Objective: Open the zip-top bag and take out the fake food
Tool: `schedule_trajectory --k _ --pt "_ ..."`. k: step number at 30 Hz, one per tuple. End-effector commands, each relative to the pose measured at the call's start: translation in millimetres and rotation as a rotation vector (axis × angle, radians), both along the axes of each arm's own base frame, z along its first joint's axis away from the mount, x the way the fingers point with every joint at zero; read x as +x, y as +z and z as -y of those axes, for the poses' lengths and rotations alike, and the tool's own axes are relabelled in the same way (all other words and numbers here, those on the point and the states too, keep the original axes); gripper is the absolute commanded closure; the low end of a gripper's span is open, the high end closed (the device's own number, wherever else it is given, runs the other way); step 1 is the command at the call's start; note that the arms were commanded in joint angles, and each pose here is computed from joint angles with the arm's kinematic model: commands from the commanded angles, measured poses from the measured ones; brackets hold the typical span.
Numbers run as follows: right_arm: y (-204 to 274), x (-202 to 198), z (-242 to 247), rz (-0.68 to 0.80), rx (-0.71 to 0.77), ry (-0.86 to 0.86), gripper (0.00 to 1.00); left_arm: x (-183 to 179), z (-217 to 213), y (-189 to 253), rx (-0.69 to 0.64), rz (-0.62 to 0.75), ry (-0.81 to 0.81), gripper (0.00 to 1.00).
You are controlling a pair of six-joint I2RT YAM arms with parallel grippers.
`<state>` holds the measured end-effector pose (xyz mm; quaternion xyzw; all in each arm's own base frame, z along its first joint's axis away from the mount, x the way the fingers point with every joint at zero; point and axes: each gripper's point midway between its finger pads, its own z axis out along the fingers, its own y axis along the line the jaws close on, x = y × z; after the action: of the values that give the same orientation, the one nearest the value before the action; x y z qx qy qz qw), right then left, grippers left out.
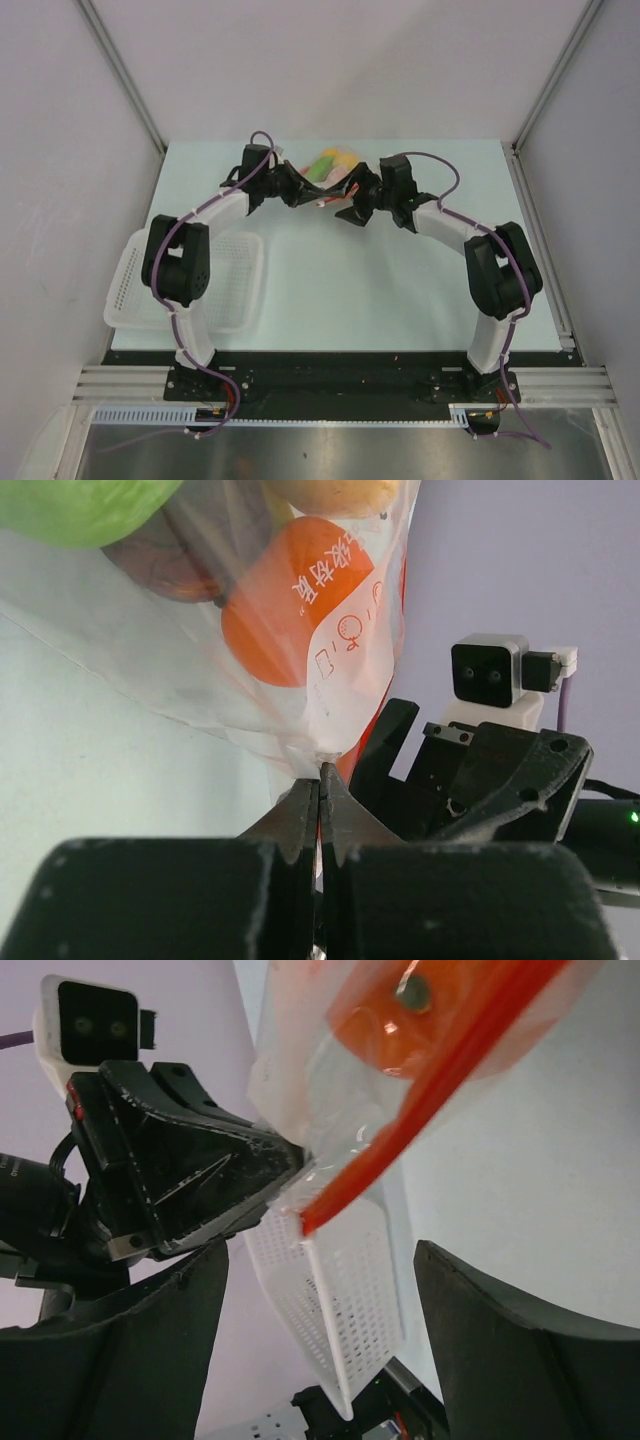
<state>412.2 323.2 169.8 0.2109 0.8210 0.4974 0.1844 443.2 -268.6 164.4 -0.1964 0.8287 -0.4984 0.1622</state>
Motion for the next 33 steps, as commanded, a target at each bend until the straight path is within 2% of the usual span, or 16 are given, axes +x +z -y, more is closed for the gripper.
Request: schedule_trajectory --k 1,3,4,5,6,15,18,27,33 --pt "12.8 -1.9 -19.4 0.023 0.079 0.021 0.30 -4.3 11.3 25.2 -0.047 0.031 0.005 1.00" --pt "11.4 -5.3 -25.7 0.015 0.107 0.034 0.39 -4.4 13.3 26.0 -0.051 0.029 0.008 1.00" --pt "10.1 -6.7 -27.1 0.011 0.111 0.036 0.50 -4.8 13.6 26.2 -0.055 0.026 0.007 1.00" --pt "5.4 -9.8 -28.9 -0.001 0.115 0.042 0.56 -4.3 13.8 25.5 -0.056 0.023 0.008 1.00" --pt "6.6 -10.8 -30.7 0.005 0.121 0.042 0.59 -4.3 13.9 24.5 -0.057 0.019 0.010 1.00" --pt "-0.6 -6.4 -27.6 0.017 0.122 0.035 0.61 -6.1 15.9 26.2 -0.070 0.016 0.000 1.00" --pt "2.3 -5.0 -26.4 0.018 0.143 0.043 0.73 -7.0 16.2 27.1 -0.072 0.016 -0.004 1.00" --pt "4.1 1.3 -20.2 0.033 0.155 0.039 0.69 -11.9 17.7 25.0 -0.072 0.011 -0.015 1.00" --pt "3.4 0.9 -20.6 0.040 0.158 0.050 0.71 -13.9 18.7 26.8 -0.092 0.018 -0.020 1.00"
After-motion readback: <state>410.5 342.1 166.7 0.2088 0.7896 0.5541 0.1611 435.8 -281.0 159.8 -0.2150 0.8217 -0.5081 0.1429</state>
